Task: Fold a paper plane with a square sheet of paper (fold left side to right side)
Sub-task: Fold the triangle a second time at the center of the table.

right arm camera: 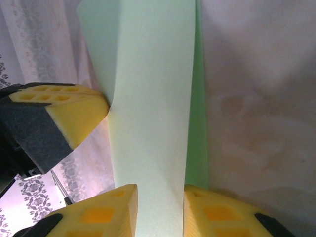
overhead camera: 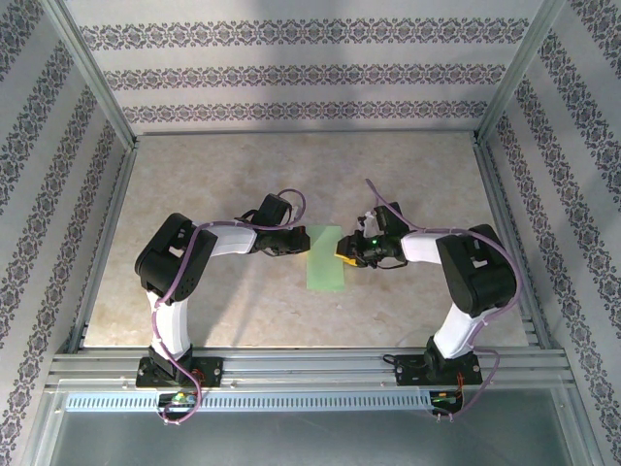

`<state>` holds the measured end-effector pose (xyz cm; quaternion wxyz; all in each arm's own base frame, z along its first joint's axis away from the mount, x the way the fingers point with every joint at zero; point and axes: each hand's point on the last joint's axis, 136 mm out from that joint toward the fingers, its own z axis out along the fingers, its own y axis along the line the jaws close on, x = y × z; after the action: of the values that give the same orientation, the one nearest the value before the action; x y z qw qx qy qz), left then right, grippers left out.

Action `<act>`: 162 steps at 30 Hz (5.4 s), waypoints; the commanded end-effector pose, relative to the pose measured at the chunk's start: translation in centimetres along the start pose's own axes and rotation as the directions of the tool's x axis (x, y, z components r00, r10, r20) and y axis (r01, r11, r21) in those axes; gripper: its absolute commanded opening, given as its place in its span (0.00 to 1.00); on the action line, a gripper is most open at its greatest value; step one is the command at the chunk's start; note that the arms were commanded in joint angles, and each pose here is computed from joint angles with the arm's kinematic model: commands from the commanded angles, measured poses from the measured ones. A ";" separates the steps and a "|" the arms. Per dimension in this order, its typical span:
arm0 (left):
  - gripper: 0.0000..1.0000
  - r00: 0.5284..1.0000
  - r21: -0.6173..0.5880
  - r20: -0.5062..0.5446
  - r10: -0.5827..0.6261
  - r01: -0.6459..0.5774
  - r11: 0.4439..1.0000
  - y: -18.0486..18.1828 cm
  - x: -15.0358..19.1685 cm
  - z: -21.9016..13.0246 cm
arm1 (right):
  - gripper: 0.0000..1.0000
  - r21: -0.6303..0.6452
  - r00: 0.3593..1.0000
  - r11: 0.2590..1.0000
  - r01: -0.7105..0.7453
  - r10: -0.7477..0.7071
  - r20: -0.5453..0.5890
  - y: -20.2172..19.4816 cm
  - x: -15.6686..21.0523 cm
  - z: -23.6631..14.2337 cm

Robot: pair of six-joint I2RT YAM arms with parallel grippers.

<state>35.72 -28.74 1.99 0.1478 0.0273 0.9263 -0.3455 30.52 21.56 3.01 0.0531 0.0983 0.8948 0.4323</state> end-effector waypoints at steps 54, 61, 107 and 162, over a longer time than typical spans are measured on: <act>0.79 0.432 -0.427 -0.223 0.874 -0.849 0.311 -11.5 10.4 -0.8 | 0.00 0.004 0.998 0.998 -0.056 0.056 -0.006 1.8 0.4 -1.8; 0.72 0.420 -0.472 -0.276 0.865 -0.843 0.258 -10.6 9.8 0.0 | 0.00 0.010 0.998 0.998 -0.058 0.059 -0.010 1.6 0.6 -1.7; 0.00 0.840 -0.092 -0.012 0.543 -0.542 0.836 -11.5 7.7 -2.0 | 0.04 -0.020 0.989 0.999 0.031 -0.028 0.149 0.1 1.2 -8.9; 0.00 0.926 -0.050 -0.066 0.372 -0.375 0.926 -5.5 6.5 -1.2 | 0.00 0.215 0.992 0.975 0.063 -0.038 -0.117 -4.6 10.5 -0.1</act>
<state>28.29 -32.73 5.22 0.1901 0.1973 0.9196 -0.2817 21.13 22.21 1.35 0.0328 0.0479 0.9249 0.3757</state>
